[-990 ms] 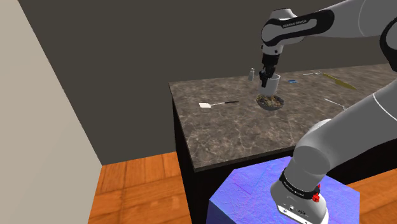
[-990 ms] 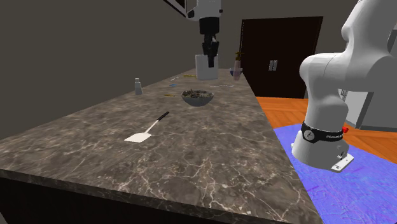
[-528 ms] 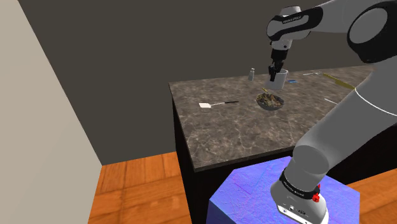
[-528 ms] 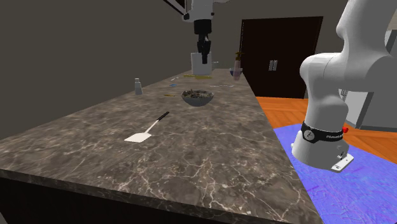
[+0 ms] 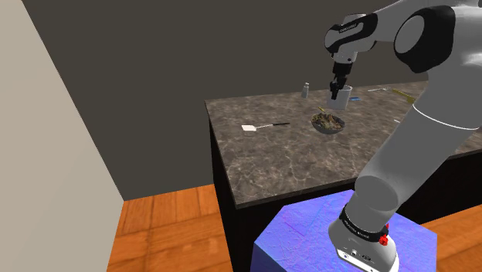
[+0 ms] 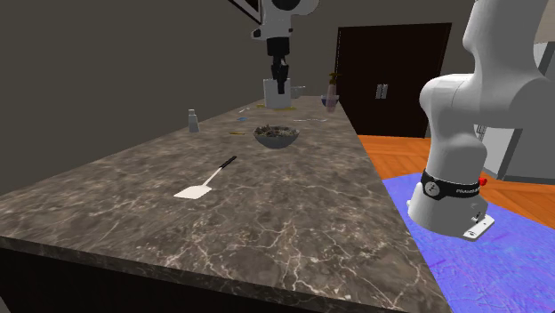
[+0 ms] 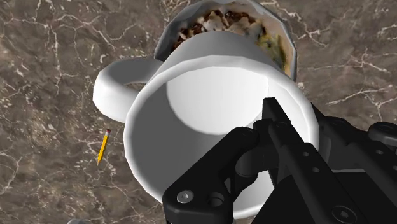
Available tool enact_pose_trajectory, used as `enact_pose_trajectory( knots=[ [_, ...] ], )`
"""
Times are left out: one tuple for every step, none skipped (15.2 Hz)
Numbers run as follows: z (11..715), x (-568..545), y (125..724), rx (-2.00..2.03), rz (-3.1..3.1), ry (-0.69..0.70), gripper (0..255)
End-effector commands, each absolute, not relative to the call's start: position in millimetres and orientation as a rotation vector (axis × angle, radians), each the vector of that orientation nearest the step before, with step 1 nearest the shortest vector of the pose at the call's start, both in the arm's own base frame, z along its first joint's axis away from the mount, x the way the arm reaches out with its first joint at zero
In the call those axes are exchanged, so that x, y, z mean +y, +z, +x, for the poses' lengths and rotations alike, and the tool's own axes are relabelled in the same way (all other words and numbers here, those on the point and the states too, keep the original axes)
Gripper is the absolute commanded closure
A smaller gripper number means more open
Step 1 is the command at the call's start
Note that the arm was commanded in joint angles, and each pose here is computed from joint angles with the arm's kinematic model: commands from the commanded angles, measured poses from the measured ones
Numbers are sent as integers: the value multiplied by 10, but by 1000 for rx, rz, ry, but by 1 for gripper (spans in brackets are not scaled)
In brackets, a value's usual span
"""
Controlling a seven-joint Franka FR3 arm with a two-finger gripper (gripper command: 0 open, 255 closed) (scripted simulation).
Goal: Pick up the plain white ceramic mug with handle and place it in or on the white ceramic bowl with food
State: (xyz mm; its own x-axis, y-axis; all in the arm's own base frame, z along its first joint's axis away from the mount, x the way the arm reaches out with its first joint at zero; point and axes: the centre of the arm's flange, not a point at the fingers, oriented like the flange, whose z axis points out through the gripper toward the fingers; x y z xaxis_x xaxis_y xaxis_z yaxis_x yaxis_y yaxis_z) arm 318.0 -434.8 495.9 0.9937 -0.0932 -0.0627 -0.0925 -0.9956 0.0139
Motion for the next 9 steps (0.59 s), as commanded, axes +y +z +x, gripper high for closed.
enact_pose_trajectory(
  knots=[
    [3170,-4359,4852,-145,3125,-98,255],
    [3170,-4359,4799,-145,3125,-98,255],
    [3170,-4359,4747,-145,3125,-98,255],
    [3170,-4359,4694,-145,3125,-98,255],
    [3170,-4359,4641,-145,3125,-98,255],
    [3170,-4359,4588,-145,3125,-98,255],
    [3170,-4359,4535,-145,3125,-98,255],
    [3170,-4359,4483,-145,3125,-98,255],
    [3170,-4359,4430,-145,3125,-98,255]
  ],
)
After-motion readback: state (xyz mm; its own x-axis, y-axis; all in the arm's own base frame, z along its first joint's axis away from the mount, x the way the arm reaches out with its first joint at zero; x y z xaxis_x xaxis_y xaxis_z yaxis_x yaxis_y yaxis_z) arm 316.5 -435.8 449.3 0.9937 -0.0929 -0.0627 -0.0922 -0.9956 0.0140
